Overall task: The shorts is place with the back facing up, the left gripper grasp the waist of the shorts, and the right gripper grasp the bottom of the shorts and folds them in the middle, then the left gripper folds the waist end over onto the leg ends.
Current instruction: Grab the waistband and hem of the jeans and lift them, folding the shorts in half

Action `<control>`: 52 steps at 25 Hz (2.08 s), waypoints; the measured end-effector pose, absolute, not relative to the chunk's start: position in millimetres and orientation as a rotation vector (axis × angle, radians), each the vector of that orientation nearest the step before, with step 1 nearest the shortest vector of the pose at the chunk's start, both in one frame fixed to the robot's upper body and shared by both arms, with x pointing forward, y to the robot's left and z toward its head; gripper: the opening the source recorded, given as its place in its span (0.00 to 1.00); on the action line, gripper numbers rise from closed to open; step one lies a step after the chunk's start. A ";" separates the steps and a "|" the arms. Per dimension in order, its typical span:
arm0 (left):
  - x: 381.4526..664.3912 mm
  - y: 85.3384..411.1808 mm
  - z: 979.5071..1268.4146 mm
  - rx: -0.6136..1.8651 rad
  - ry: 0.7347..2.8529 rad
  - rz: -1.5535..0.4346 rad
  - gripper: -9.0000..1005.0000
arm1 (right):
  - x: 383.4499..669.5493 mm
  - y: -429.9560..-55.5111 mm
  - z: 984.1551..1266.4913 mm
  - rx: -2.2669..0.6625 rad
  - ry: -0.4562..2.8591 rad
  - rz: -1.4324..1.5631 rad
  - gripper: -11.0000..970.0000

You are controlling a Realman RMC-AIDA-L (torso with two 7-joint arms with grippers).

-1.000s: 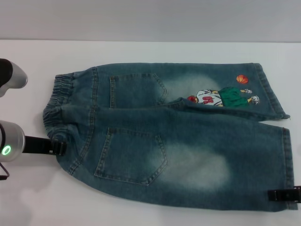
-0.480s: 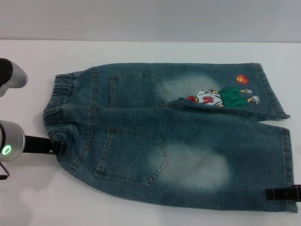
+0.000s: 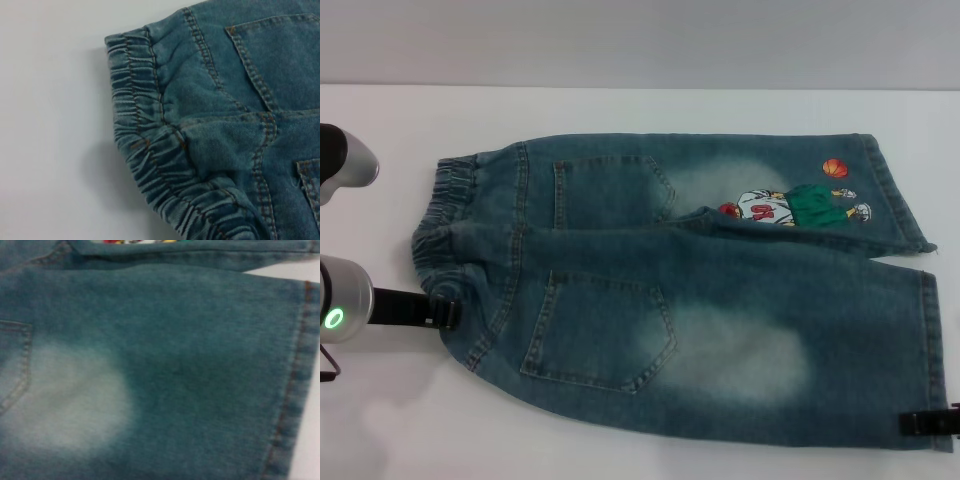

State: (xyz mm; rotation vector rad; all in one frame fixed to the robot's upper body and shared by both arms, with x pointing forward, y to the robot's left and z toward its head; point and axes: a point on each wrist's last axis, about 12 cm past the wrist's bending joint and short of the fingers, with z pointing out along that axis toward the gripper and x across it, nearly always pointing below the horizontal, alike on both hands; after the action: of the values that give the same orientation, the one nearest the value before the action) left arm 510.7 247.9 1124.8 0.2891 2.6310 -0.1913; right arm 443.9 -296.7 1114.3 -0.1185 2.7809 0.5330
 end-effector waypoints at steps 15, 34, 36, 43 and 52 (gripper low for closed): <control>511.6 247.0 1125.6 0.293 2.630 -0.192 0.20 | 443.7 -296.3 1111.5 -0.132 2.804 0.503 0.73; 512.4 246.4 1126.3 0.294 2.625 -0.193 0.20 | 448.2 -287.7 1108.4 -0.164 2.805 0.531 0.70; 512.4 246.4 1126.3 0.294 2.625 -0.193 0.20 | 448.5 -287.1 1108.8 -0.165 2.801 0.533 0.69; 512.6 246.2 1126.5 0.295 2.625 -0.193 0.20 | 450.2 -285.0 1116.1 -0.187 2.756 0.582 0.61; 513.5 245.7 1127.2 0.297 2.620 -0.193 0.20 | 455.3 -279.6 1119.1 -0.243 2.742 0.590 0.39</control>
State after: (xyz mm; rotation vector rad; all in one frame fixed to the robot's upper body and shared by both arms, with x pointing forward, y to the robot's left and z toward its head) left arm 513.5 245.7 1127.2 0.2968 2.6201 -0.1932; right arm 455.3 -279.6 1119.1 -0.2432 2.7424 0.5903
